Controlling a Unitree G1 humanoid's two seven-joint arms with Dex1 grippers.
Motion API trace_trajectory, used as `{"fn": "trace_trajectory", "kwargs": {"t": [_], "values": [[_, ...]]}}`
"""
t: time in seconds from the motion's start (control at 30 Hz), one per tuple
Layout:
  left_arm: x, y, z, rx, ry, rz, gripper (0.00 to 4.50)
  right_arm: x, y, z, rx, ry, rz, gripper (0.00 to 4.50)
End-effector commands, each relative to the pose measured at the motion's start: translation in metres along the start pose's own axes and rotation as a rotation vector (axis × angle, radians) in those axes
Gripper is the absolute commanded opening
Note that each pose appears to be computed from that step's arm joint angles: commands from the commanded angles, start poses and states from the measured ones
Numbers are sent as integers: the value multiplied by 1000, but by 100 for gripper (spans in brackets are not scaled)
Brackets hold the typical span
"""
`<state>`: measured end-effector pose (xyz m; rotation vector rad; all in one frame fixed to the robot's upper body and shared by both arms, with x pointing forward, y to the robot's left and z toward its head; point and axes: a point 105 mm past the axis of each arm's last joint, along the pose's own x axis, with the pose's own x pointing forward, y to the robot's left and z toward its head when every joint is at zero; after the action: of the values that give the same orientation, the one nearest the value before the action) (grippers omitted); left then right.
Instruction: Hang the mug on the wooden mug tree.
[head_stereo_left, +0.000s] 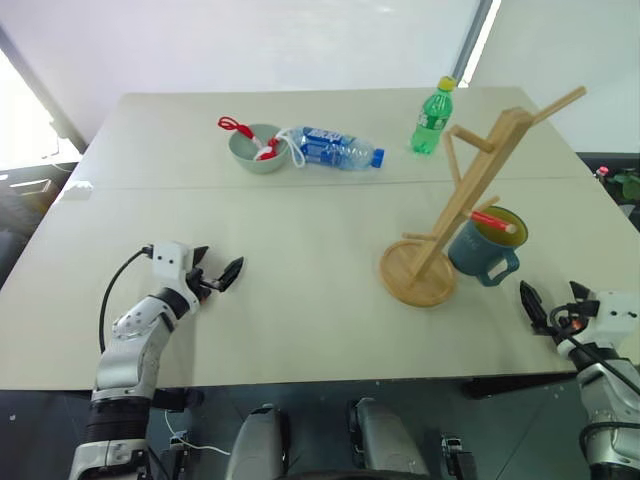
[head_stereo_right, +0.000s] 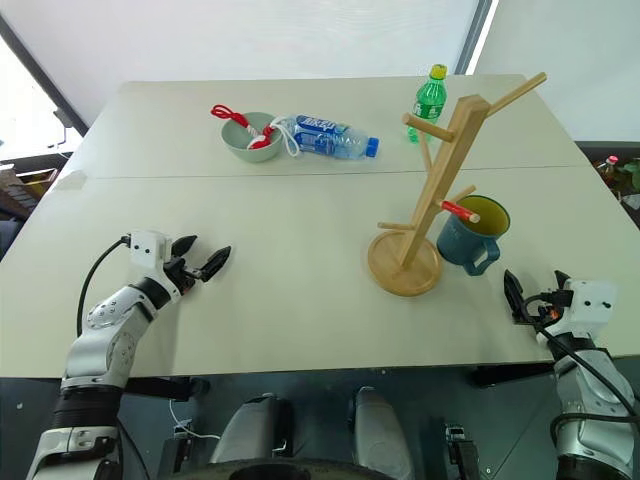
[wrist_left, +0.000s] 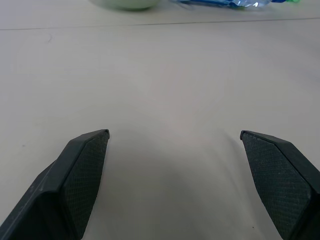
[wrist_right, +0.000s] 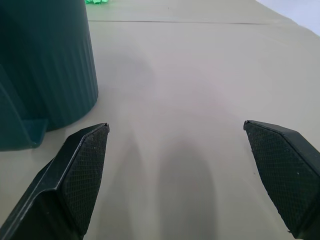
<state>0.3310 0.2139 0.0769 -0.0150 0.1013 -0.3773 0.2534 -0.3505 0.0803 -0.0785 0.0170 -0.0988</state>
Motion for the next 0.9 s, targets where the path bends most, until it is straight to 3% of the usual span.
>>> {"fn": "trace_trajectory", "kwargs": {"t": [0.03,0.43,0.6,0.9], "values": [[2,-3,13,24,-48,-14,450,0,0,14,-17,-47,-3,448],[20,-32,33,34,-101,-156,450,-10,5,27,-31,-73,-5,448],[23,-66,43,64,-135,-352,450,-18,8,32,-39,-79,-10,448],[9,-135,40,120,-101,-765,450,-41,30,34,-59,-43,68,448]]}}
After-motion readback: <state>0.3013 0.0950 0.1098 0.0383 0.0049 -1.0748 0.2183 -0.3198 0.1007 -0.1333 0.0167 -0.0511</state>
